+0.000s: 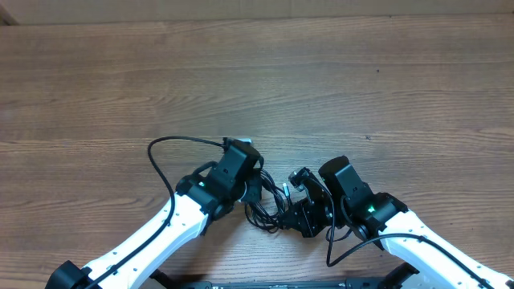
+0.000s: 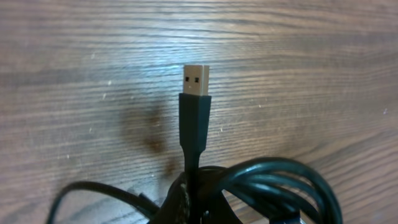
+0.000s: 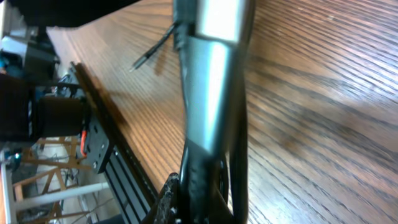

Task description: Untangle cables

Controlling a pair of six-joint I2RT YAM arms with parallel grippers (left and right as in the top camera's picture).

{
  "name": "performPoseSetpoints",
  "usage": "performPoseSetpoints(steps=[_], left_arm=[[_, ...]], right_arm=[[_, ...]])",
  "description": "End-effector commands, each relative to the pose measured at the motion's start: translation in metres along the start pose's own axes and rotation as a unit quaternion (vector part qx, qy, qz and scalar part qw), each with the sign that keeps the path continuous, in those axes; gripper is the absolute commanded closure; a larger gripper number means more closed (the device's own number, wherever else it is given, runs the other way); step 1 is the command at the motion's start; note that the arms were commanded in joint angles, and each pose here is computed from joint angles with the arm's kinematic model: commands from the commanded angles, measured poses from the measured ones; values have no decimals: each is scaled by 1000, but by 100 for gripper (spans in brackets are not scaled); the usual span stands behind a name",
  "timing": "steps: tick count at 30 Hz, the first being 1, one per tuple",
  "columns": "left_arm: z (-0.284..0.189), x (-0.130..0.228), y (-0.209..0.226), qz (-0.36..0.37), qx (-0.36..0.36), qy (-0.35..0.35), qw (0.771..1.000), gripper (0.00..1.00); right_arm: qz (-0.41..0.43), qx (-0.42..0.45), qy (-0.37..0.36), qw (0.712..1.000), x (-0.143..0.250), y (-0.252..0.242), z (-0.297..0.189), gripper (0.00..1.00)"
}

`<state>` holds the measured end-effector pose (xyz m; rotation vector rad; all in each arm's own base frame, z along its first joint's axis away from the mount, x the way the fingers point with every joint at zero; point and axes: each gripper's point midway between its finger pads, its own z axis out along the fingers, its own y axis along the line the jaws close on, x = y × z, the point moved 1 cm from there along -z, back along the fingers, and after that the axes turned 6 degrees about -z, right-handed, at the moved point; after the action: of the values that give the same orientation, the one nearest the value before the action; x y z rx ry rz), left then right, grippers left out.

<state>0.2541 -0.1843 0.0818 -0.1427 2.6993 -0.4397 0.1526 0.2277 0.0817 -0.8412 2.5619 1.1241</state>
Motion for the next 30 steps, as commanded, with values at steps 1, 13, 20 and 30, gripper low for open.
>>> performPoseSetpoints(steps=[1,13,20,30], left_arm=[[-3,-32,24,-96,-41,-63,993,96],[0,-6,33,-121,-58,-14,991,96],[1,9,13,-149,-11,34,988,96],[-4,17,50,-260,-110,6,959,95]], right_arm=[[5,-59,24,998,14,18,2,96],[242,-14,-129,962,-56,-23,-22,96],[404,214,-117,882,2,-97,-32,96],[415,268,-96,864,23,-109,-39,82]])
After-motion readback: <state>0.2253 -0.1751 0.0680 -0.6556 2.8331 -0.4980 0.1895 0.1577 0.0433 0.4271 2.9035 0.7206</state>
